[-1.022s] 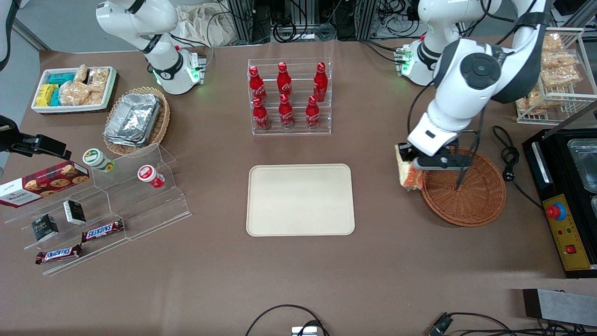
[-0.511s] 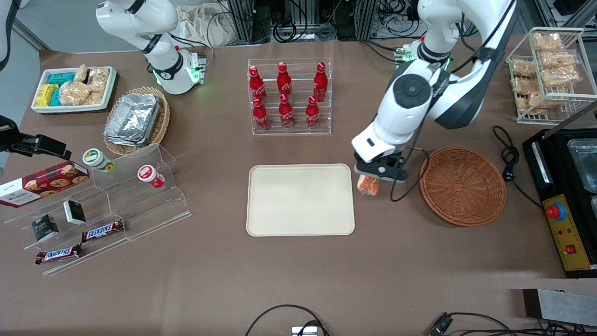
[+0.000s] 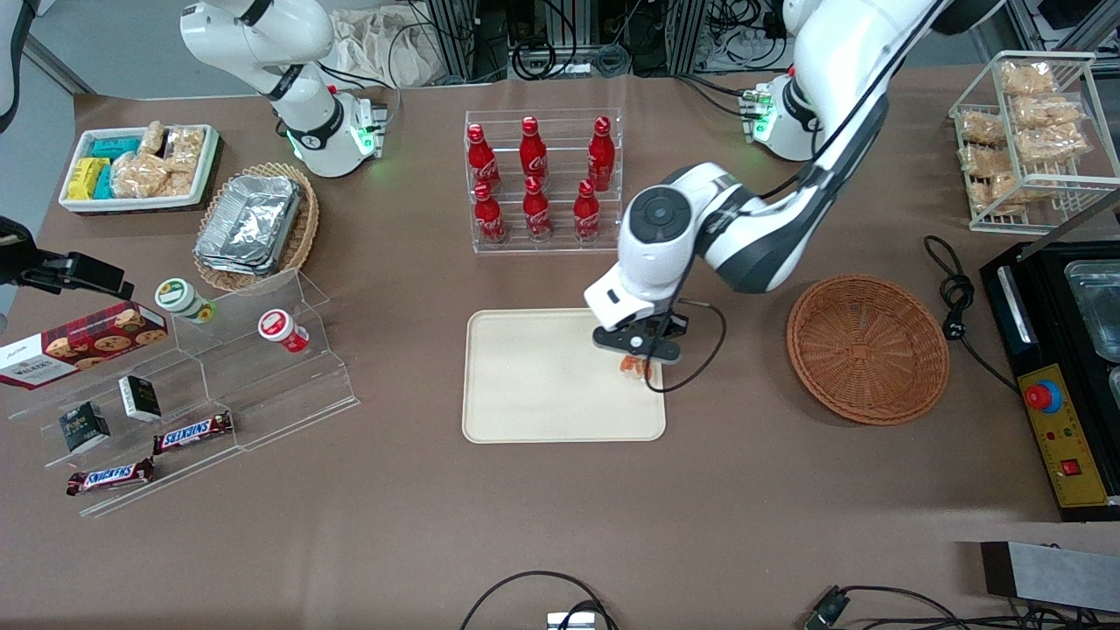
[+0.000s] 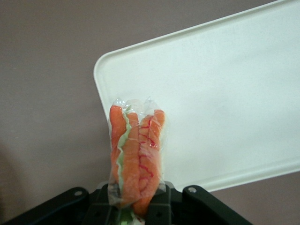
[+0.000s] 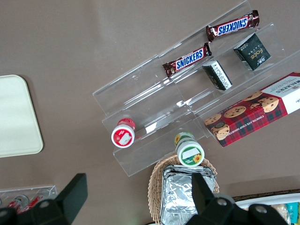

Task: Place sandwich from basket to tray
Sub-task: 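Carry the held sandwich over to the beige tray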

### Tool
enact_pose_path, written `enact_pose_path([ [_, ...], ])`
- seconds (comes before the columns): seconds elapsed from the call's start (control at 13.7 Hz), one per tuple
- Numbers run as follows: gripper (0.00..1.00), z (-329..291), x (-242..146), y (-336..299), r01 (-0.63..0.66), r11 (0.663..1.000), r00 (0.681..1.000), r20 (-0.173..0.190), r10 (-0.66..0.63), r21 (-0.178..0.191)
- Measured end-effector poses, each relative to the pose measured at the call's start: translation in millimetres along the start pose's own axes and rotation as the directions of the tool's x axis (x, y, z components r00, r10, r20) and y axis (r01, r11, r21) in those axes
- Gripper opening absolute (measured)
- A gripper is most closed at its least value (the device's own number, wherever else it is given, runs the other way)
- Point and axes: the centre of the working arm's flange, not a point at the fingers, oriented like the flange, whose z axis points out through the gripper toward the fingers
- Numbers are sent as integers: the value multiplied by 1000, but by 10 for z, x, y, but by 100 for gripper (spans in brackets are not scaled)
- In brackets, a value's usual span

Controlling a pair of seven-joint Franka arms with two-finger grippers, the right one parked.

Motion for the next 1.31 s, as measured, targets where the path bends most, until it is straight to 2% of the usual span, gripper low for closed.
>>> enact_pose_path([
  [0.07,16,120,25,53,15,1000,1000,5,-15,0],
  [0.22,16,271,118,73,46,998,999,-2,-46,-32],
  [0.51,16,423,145,80,77,996,997,11,-76,-47],
  [0.8,16,529,164,118,98,992,995,2,-98,-79],
  [1.31,16,762,134,151,116,989,993,31,-114,-89],
])
